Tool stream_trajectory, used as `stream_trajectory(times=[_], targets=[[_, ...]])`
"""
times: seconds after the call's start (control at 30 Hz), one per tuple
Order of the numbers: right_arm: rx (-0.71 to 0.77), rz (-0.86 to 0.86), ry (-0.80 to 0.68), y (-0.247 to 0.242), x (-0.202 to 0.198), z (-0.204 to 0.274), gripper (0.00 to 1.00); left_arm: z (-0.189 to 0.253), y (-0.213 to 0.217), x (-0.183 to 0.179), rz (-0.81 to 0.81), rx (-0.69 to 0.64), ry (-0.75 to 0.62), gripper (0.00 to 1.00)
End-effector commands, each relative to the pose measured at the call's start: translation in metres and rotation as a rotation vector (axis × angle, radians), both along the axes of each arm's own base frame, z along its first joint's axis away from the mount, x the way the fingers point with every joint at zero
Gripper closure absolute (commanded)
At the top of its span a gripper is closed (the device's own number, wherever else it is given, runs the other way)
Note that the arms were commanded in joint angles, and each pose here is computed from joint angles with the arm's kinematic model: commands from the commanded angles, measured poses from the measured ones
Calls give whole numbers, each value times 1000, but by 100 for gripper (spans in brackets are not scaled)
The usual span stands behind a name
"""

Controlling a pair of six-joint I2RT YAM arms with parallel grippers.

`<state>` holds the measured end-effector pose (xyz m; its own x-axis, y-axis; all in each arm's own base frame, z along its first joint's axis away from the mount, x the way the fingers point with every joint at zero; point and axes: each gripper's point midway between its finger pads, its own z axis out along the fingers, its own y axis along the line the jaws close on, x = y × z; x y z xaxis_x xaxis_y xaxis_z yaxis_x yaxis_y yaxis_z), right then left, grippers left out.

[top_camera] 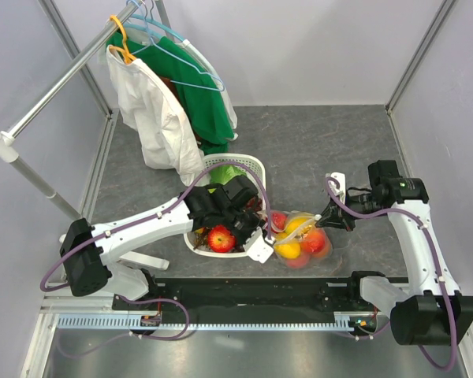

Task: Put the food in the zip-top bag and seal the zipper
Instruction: Zip the zipper food storage bag at the center of the board.

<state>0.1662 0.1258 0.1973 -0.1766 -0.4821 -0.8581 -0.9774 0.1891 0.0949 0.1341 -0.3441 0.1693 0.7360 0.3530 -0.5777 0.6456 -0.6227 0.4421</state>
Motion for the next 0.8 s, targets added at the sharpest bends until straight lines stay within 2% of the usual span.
stream_trajectory(times=[0.0,0.07,0.1,0.13,0.23,0.43,0.77], targets=[[30,15,3,5,-17,18,100,49,-20,9,146,-149,114,82],[32,14,-19,5,-16,23,100,77,-27,13,192,-232,159,75],[35,13,-29,5,-17,25,100,95,-32,23,266,-299,217,69],[36,13,-37,6,-18,27,100,108,-35,29,300,-341,245,57],[41,17,-66,7,-19,31,100,148,-45,49,389,-466,341,48],[42,17,-90,7,-19,34,100,169,-72,57,402,-487,470,46],[42,19,-139,7,-22,41,100,139,-116,38,359,-406,555,50]])
